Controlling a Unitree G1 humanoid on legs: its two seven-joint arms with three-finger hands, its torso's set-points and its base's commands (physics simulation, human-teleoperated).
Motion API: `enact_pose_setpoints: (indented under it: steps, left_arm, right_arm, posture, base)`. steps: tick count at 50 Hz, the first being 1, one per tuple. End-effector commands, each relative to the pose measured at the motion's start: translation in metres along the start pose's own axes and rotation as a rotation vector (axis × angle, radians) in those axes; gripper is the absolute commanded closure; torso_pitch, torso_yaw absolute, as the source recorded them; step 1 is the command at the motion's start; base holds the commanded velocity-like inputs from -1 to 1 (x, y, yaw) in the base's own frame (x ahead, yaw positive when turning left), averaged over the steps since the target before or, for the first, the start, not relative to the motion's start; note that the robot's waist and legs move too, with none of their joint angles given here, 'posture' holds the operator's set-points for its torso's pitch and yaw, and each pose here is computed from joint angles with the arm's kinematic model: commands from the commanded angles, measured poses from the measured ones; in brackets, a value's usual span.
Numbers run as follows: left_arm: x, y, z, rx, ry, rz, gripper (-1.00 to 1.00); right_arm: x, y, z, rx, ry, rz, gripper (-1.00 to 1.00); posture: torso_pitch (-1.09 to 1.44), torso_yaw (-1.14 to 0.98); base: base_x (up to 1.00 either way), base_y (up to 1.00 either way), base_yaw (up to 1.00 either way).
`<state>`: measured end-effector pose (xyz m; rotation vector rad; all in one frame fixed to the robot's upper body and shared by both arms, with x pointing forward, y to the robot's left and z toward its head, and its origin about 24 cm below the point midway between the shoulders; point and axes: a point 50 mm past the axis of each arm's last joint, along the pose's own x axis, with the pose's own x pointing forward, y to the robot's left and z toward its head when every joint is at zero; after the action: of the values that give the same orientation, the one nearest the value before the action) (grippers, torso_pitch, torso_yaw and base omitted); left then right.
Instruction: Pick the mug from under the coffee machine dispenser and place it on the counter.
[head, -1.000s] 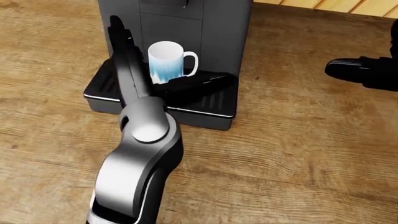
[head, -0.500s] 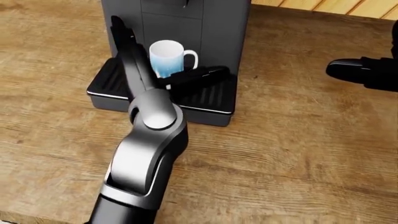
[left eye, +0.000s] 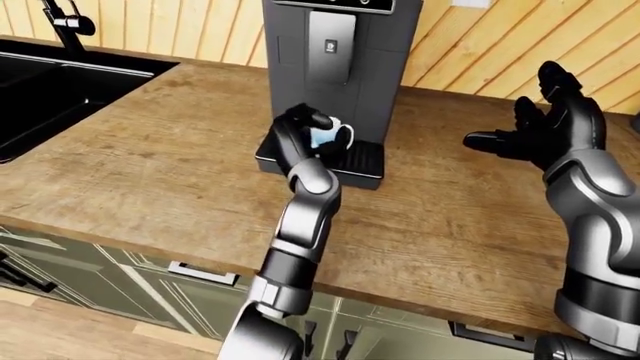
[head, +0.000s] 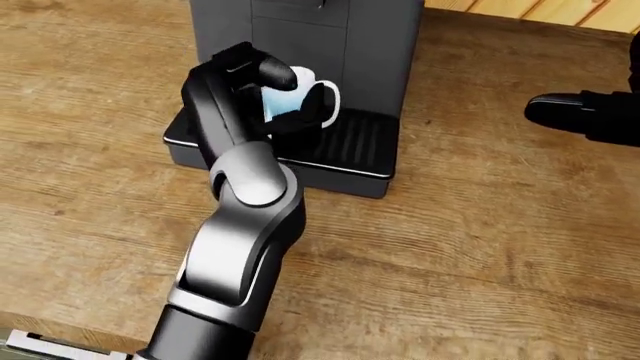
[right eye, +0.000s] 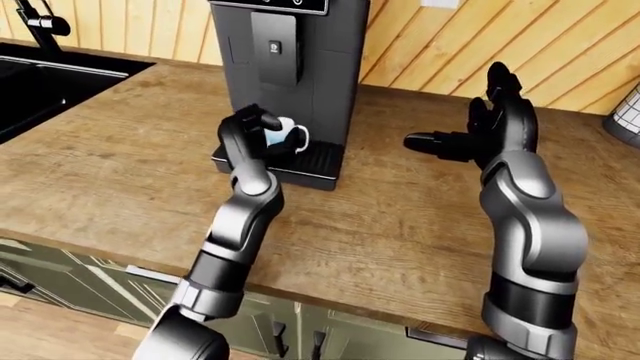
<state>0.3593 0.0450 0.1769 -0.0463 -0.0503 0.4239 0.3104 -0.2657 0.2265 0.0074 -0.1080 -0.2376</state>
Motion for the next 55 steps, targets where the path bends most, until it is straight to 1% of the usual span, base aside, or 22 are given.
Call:
enact_pose_setpoints:
  steps: [1,8,10,11,13,20,21,26,29,34,41,46,47,48,51,55]
  left_arm:
    - [-0.004,-0.007,0.003,-0.003,0.01,-0.04,1.0]
    - [-0.002,-0.005,0.008,-0.001,-0.003,-0.038,1.0]
    - [-0.003,-0.004,0.009,0.001,-0.009,-0.04,1.0]
    - [-0.004,-0.002,0.012,0.005,-0.024,-0.043,1.0]
    - [-0.005,0.0,0.014,0.002,-0.025,-0.043,1.0]
    - [-0.013,0.008,0.034,-0.008,-0.063,-0.056,1.0]
    - [-0.014,0.01,0.038,-0.008,-0.077,-0.057,1.0]
    - [-0.019,0.019,0.052,-0.02,-0.106,-0.071,1.0]
    - [-0.019,0.023,0.056,-0.03,-0.113,-0.072,1.0]
    - [-0.023,0.029,0.065,-0.045,-0.146,-0.083,1.0]
    - [-0.026,0.038,0.077,-0.056,-0.178,-0.094,1.0]
    - [-0.025,0.05,0.077,-0.055,-0.183,-0.091,1.0]
    - [-0.024,0.052,0.077,-0.063,-0.16,-0.088,1.0]
    - [-0.027,0.054,0.08,-0.078,-0.205,-0.126,1.0]
    - [-0.027,0.058,0.08,-0.095,-0.195,-0.167,1.0]
    - [-0.027,0.065,0.08,-0.079,-0.2,-0.196,1.0]
  right_arm:
    - [-0.002,-0.003,0.022,-0.002,-0.1,-0.012,-1.0]
    - [-0.001,-0.003,0.024,-0.002,-0.103,-0.014,-1.0]
    - [-0.001,-0.003,0.024,-0.001,-0.103,-0.014,-1.0]
    - [-0.001,-0.003,0.023,-0.002,-0.102,-0.014,-1.0]
    - [-0.001,-0.003,0.022,-0.002,-0.1,-0.013,-1.0]
    - [-0.001,-0.003,0.022,-0.002,-0.1,-0.012,-1.0]
    - [-0.002,-0.003,0.022,-0.003,-0.099,-0.011,-1.0]
    - [-0.001,-0.002,0.022,-0.003,-0.098,-0.009,-1.0]
    - [-0.002,-0.002,0.021,-0.005,-0.097,-0.008,-1.0]
    - [-0.002,-0.002,0.02,-0.005,-0.096,-0.007,-1.0]
    - [-0.002,-0.001,0.021,-0.007,-0.095,-0.004,-1.0]
    - [-0.002,-0.001,0.02,-0.007,-0.093,-0.004,-1.0]
    - [-0.002,-0.001,0.019,-0.008,-0.093,-0.003,-1.0]
    - [-0.002,-0.001,0.02,-0.008,-0.094,-0.002,-1.0]
    - [-0.002,-0.001,0.02,-0.008,-0.094,-0.001,-1.0]
    - [-0.002,-0.001,0.021,-0.009,-0.094,-0.001,-1.0]
  posture:
    - [0.0,0.0]
    - [0.0,0.0]
    - [0.0,0.0]
    - [0.0,0.0]
    - [0.0,0.0]
    - [0.0,0.0]
    - [0.0,0.0]
    - [0.0,0.0]
    - [0.0,0.0]
    - [0.0,0.0]
    - [0.0,0.0]
    - [0.0,0.0]
    - [0.0,0.0]
    - [0.0,0.0]
    - [0.0,0.0]
    - [0.0,0.0]
  base:
    - [0.0,0.0,0.0]
    - [0.0,0.0,0.0]
    - [0.0,0.0,0.0]
    - [0.0,0.0,0.0]
    - [0.0,0.0,0.0]
    - [0.0,0.0,0.0]
    - [0.0,0.0,0.0]
    - [0.0,0.0,0.0]
    - [0.0,0.0,0.0]
    - [0.0,0.0,0.0]
    - [0.0,0.0,0.0]
    - [0.0,0.0,0.0]
    - [0.0,0.0,0.0]
    - [0.0,0.0,0.0]
    - [0.0,0.0,0.0]
    - [0.0,0.0,0.0]
